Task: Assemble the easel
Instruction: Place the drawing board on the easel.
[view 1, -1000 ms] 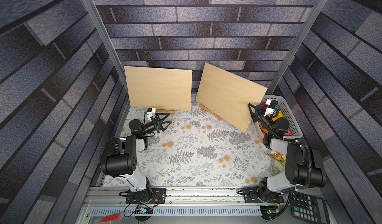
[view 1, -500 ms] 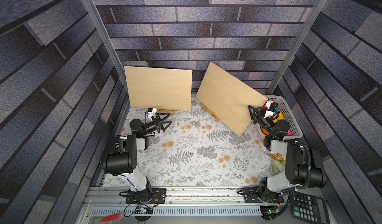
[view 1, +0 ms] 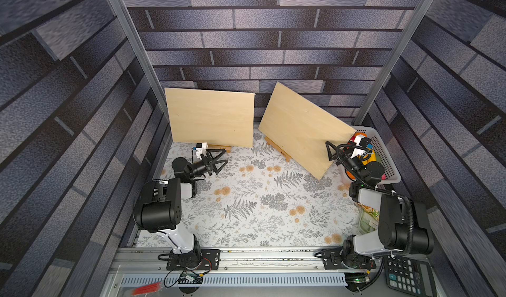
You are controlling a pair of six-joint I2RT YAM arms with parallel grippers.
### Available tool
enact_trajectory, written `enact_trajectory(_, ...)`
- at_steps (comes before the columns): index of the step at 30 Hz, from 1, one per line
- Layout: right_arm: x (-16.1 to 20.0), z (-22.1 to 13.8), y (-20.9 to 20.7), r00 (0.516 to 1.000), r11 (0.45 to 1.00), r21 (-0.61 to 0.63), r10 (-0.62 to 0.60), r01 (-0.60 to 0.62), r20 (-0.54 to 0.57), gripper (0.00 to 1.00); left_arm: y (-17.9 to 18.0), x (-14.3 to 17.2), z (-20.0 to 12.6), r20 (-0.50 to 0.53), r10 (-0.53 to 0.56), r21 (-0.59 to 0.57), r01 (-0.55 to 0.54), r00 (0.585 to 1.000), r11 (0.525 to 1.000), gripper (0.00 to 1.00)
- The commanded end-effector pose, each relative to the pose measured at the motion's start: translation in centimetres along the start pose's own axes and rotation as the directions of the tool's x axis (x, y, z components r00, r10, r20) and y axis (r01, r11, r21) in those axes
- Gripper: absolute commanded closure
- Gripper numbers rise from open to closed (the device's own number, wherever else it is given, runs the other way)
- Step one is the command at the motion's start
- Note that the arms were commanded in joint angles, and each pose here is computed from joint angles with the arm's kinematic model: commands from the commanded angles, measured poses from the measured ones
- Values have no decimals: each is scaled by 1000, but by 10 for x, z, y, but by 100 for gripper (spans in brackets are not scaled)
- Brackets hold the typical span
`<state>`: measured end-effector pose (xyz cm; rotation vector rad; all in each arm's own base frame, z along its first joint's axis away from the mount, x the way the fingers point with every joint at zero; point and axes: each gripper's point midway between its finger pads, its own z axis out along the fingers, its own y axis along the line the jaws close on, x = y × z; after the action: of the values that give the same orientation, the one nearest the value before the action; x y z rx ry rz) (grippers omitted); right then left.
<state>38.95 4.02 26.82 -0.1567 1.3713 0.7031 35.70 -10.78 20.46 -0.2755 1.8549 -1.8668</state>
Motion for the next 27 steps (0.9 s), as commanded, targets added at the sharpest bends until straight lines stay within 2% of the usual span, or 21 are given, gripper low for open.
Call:
enact_trajectory(1, -4, -4, -1, 998, 998, 29, 50, -51, 37, 0, -9, -1, 4, -26, 68, 20, -68, 997, 998, 0)
enact_trajectory(7, -8, -14, -24, 983, 974, 161, 139, -157, 118, 0, -12, -2, 4, -23, 86, 23, -85, 996, 996, 0)
enact_trajectory(12, -20, -27, -23, 969, 957, 205, 167, -203, 181, 0, -18, -9, 2, -3, 114, 27, -113, 994, 993, 0)
enact_trajectory(17, -25, -38, -7, 978, 952, 238, 170, -195, 119, 0, -25, -12, 1, 10, 150, 32, -150, 989, 988, 0)
enact_trajectory(21, -31, -55, 4, 984, 931, 318, 170, -181, 62, 0, -27, -16, -1, 33, 166, 30, -167, 986, 986, 0)
enact_trajectory(22, -34, -62, 5, 984, 917, 358, 171, -179, 52, 0, -28, -17, -2, 41, 170, 29, -171, 985, 985, 0)
enact_trajectory(24, -34, -79, 0, 974, 855, 471, 223, -216, 41, 0, -30, -20, -4, 56, 182, 28, -184, 982, 983, 0)
enact_trajectory(27, -34, -117, -8, 943, 686, 672, 329, -278, 54, 0, -37, -25, -4, 68, 208, 27, -210, 976, 977, 0)
